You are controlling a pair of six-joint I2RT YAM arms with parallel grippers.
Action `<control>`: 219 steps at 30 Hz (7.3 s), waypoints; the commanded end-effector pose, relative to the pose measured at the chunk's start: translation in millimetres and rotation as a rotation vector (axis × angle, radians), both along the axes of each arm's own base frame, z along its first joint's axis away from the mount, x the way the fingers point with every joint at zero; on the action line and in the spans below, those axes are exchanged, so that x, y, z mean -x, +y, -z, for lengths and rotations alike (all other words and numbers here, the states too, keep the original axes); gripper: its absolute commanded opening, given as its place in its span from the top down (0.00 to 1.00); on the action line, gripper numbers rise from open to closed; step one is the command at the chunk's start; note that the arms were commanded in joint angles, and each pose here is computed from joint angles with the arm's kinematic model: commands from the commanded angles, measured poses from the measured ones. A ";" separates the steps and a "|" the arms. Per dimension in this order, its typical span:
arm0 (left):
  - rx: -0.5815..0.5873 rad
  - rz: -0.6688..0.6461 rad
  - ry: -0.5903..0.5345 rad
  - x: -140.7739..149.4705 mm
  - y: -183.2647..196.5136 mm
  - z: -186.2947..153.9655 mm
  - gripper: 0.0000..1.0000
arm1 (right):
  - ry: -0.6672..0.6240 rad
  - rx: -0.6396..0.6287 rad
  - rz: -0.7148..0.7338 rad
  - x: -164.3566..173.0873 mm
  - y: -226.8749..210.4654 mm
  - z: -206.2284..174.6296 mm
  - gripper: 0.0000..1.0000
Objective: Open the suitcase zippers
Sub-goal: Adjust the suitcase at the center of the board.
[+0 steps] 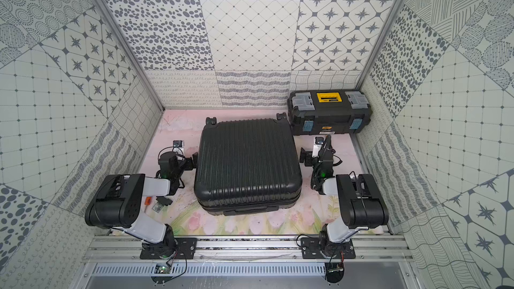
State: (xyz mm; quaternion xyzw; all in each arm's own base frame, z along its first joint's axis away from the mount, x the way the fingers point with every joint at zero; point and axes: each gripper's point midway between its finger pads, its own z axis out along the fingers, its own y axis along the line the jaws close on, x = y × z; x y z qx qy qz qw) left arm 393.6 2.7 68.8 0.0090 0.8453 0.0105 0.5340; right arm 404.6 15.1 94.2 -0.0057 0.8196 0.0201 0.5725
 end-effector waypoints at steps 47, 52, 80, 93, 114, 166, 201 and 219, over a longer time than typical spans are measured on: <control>0.214 0.118 0.162 147.3 -80.1 -229.0 0.01 | -0.081 -0.459 -0.244 141.8 99.6 -275.7 0.01; 0.406 0.121 0.309 152.0 -103.4 -209.3 0.01 | 0.162 -0.466 -0.285 137.7 117.2 -245.7 0.01; 0.321 -0.066 0.557 225.2 -58.4 -144.0 0.01 | 0.521 -0.347 -0.619 -5.0 300.8 -229.7 0.06; 0.542 0.162 0.651 199.1 -127.5 -151.2 0.01 | 0.511 -0.430 -0.170 14.4 126.3 -190.6 0.01; 1.020 0.543 0.696 237.6 -195.9 -163.5 0.01 | 0.876 -0.463 -0.867 6.9 339.2 -131.6 0.02; 0.927 0.174 0.639 -17.5 -119.9 -136.2 0.01 | 0.651 -0.786 -0.537 67.2 264.3 -153.2 0.01; 0.805 0.652 0.541 217.1 -230.2 -144.9 0.01 | 0.260 -0.625 -0.532 107.5 164.3 -197.9 0.01; 0.394 0.795 0.545 232.5 -318.3 -127.1 0.01 | 0.321 -0.422 -0.470 153.9 139.1 -171.6 0.01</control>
